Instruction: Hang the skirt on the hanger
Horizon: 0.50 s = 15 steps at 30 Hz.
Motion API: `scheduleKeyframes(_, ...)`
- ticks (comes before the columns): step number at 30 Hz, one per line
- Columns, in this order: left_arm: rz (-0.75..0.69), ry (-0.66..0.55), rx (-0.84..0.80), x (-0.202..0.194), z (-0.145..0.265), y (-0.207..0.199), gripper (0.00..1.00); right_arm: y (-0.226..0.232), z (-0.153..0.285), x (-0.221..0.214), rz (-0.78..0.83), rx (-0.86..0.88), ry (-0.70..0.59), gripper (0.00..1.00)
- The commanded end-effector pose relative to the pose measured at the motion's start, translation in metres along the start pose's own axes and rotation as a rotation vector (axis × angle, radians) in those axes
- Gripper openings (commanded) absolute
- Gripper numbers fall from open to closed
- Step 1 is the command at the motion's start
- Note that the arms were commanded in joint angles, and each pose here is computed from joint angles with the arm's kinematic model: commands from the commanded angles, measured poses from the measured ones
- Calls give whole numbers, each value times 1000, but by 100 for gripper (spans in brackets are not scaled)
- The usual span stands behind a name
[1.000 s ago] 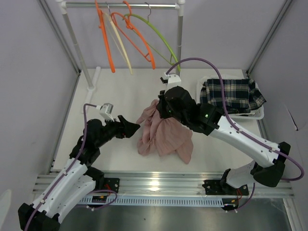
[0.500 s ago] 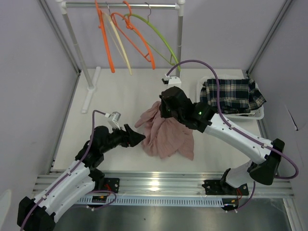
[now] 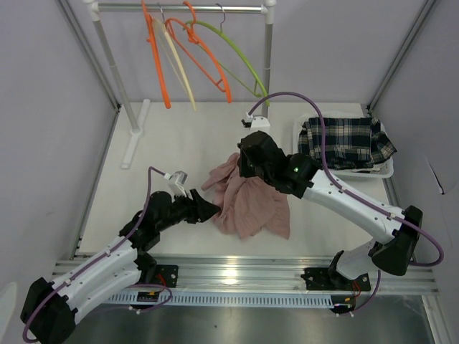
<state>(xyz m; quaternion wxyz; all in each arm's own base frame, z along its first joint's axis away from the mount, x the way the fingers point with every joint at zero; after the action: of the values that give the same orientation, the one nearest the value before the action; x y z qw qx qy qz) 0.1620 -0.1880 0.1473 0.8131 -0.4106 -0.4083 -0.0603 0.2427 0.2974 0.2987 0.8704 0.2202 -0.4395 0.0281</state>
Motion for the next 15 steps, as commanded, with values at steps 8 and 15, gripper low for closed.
scheduleKeyframes(8, 32, -18, -13, -2, -15, -8, 44, -3, 9, 16, -63, 22, -67, 0)
scheduleKeyframes(15, 20, -7, -7, 4, -20, -15, 0, -5, 9, 24, -76, 21, -86, 0)
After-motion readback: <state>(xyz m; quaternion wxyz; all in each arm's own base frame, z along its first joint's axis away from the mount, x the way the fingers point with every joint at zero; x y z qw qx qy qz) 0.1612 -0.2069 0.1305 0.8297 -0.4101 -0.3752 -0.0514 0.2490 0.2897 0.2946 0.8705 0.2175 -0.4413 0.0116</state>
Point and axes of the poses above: each gripper's point midway between its finger pads, its own z axis back along the fingers, its own y axis along the line the jaws close on, x = y × z, the point moved 4 cm from there along z, back along the fingers, and after that the axes turned 8 degrees about -z, right-handed, at the moved point
